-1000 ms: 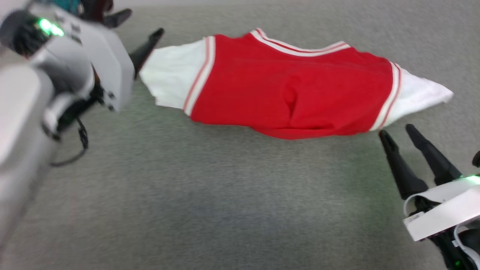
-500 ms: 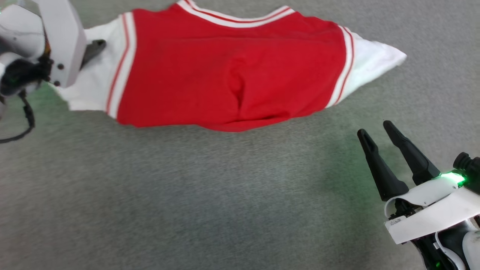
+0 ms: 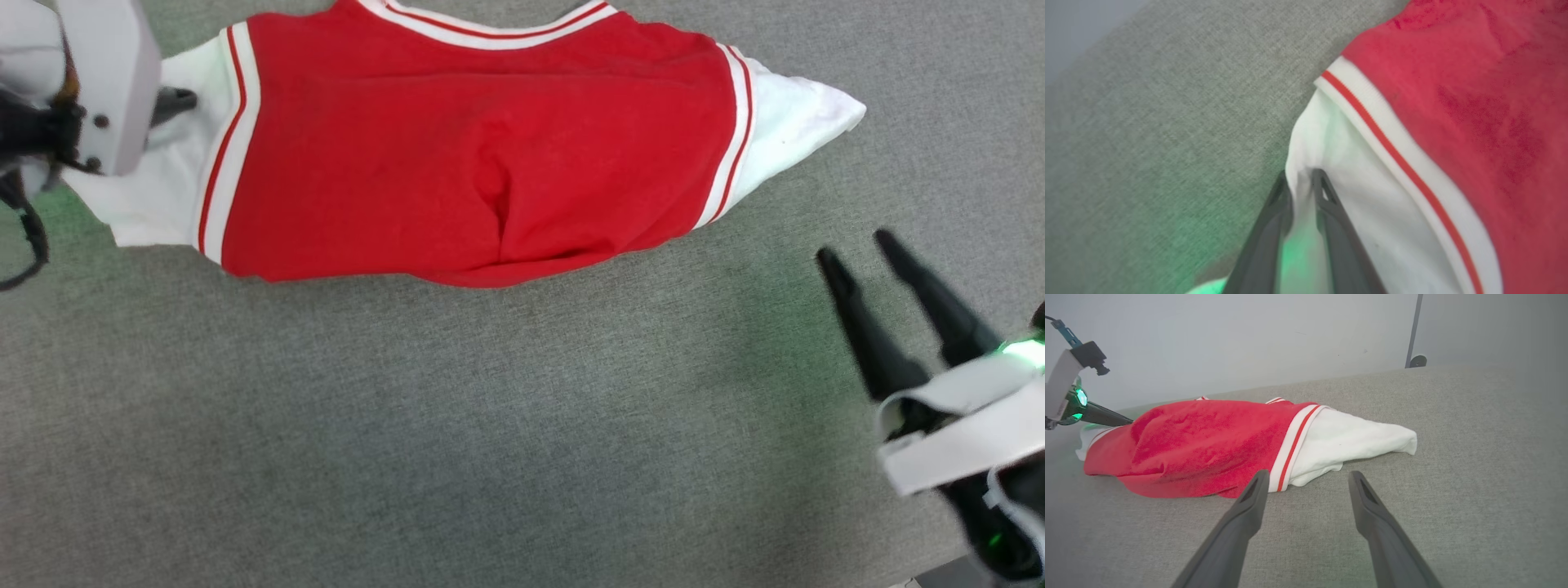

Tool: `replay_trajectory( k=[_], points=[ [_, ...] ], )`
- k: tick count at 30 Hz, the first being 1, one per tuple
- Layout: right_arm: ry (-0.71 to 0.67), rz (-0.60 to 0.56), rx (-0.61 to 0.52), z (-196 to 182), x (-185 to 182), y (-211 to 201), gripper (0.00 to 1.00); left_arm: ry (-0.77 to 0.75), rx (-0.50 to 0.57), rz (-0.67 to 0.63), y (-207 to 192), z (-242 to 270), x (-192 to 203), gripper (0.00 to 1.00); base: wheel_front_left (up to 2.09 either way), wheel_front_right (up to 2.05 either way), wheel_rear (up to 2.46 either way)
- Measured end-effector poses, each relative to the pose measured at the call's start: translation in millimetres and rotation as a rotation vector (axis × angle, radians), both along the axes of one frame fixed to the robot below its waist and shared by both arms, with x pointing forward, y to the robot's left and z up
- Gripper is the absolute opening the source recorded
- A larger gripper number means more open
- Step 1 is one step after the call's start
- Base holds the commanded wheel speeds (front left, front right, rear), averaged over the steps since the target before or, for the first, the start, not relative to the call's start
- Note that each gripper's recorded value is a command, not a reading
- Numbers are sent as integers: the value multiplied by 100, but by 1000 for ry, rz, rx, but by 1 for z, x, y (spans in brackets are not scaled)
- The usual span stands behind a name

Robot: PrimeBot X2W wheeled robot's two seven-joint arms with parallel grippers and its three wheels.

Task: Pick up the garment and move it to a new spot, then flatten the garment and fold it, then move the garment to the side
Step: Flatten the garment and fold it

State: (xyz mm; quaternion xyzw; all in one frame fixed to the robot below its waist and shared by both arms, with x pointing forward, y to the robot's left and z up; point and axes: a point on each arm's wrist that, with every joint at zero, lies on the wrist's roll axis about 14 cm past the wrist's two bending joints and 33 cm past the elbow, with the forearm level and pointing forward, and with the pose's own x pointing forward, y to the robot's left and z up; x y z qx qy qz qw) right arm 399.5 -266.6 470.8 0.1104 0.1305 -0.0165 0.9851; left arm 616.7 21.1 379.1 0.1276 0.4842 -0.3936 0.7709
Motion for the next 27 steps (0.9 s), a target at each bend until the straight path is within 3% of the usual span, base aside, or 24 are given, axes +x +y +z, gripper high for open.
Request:
replay_trajectory(
  k=[6, 16, 22, 27],
  points=[
    [61, 61, -112, 15, 23, -22, 100, -6, -14, -20, -6, -1, -3, 0, 0, 0, 0],
    [358, 137, -158, 6, 82, -58, 100, -30, -67, -23, -16, 1, -2, 0, 0, 0, 0],
    [499, 164, -163, -25, 111, -59, 100, -37, -89, -21, -16, -2, 3, 0, 0, 0, 0],
    [659, 221, -164, -68, 107, -47, 100, -37, -104, -18, -15, -6, 3, 0, 0, 0, 0]
  ],
)
